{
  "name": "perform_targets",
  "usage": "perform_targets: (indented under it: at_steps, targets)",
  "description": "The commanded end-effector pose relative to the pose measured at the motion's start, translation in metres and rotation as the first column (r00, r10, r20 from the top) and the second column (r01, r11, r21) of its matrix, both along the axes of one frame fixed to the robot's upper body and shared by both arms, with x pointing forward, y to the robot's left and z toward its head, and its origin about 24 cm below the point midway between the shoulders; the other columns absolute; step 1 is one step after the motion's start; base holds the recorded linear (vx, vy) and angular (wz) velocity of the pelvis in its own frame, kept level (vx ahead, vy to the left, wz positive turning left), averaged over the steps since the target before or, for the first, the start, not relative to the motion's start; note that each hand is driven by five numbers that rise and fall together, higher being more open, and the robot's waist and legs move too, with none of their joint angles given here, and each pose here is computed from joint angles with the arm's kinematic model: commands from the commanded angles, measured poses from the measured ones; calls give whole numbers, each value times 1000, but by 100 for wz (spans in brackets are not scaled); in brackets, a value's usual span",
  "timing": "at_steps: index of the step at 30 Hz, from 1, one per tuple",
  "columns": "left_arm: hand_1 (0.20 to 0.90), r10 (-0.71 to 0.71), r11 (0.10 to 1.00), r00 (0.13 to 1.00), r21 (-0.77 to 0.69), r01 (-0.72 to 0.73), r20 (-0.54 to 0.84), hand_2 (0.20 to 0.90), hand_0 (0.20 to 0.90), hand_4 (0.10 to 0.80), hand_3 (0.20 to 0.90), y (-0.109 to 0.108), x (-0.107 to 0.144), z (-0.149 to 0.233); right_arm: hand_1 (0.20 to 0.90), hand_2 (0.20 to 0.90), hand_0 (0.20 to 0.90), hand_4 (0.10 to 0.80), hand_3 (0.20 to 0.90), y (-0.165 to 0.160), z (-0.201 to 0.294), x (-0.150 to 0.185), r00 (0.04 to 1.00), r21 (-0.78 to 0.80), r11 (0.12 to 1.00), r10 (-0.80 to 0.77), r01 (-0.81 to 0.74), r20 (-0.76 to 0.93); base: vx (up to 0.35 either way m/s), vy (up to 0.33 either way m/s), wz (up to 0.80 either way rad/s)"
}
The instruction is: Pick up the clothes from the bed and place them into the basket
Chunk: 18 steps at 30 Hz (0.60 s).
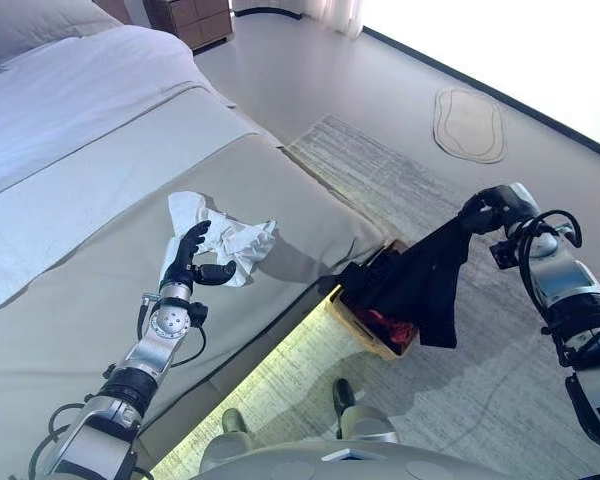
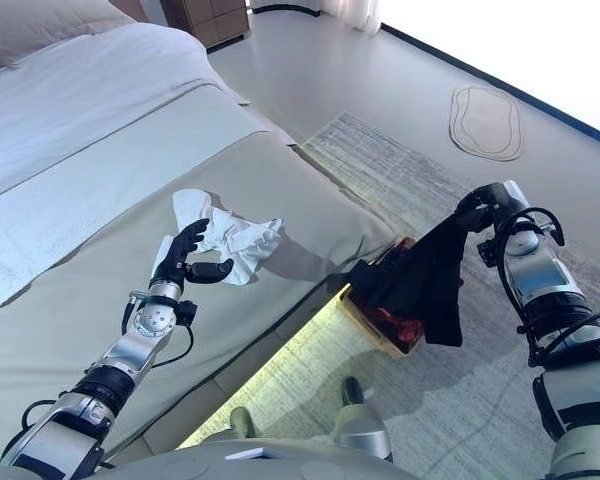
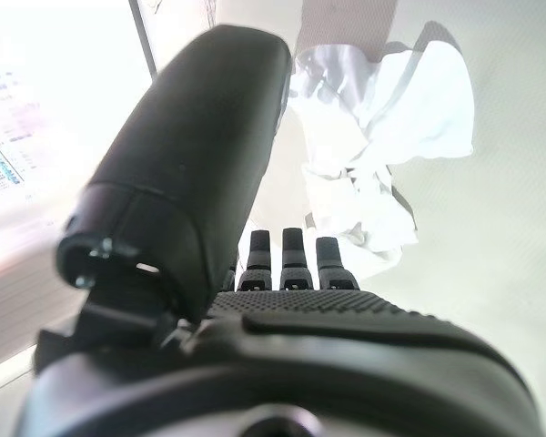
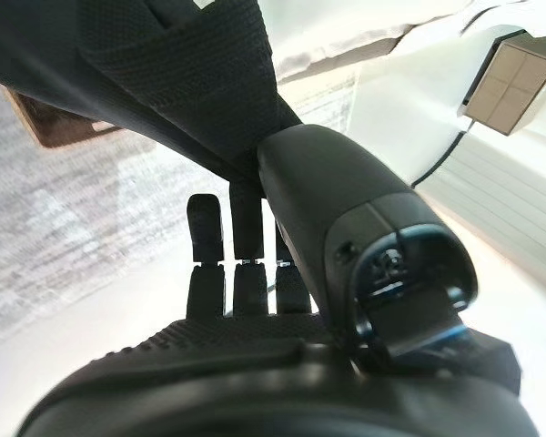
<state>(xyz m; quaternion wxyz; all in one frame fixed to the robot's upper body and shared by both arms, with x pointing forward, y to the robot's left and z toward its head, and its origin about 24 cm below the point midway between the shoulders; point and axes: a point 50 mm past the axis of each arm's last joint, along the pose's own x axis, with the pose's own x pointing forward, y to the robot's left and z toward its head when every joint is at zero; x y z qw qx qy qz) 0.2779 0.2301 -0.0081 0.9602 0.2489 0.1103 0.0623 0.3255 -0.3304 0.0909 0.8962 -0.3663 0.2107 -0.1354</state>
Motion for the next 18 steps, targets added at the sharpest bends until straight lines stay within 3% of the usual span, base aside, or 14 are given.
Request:
perform_targets:
  at_steps: [1,12,13,14,18]
  targets:
    - [900,-84,996,975,27,80,206,900,900,800,900,-19,26,45,300,300,300,100,200,-12,47,18,986,-154,987,-29,54,162,-18,-12,4]
    - [900,-111,994,971,27,107,212,900,900,800,900,-25,29,49,300,300,300,100,200,-19,7,10,992,-167,978,-116,124,57,-7,-12,5]
    - [900,-112,994,970,28,108,215,900,900,800,900,-25,29,49,474,474,474,303,403,-18,3,9,991,-161,978,-124,130,45,4,-24,6]
    - [900,-112,994,970,28,108,217,900,900,800,900,-25,30,50,900,900,900,800,900,-18,1,9,991,-161,978,-127,132,42,5,-19,7]
    - [900,-112,994,969,29,108,218,900,900,800,900,-24,30,51,900,900,900,800,900,-17,1,9,993,-155,981,-109,113,36,4,-5,2]
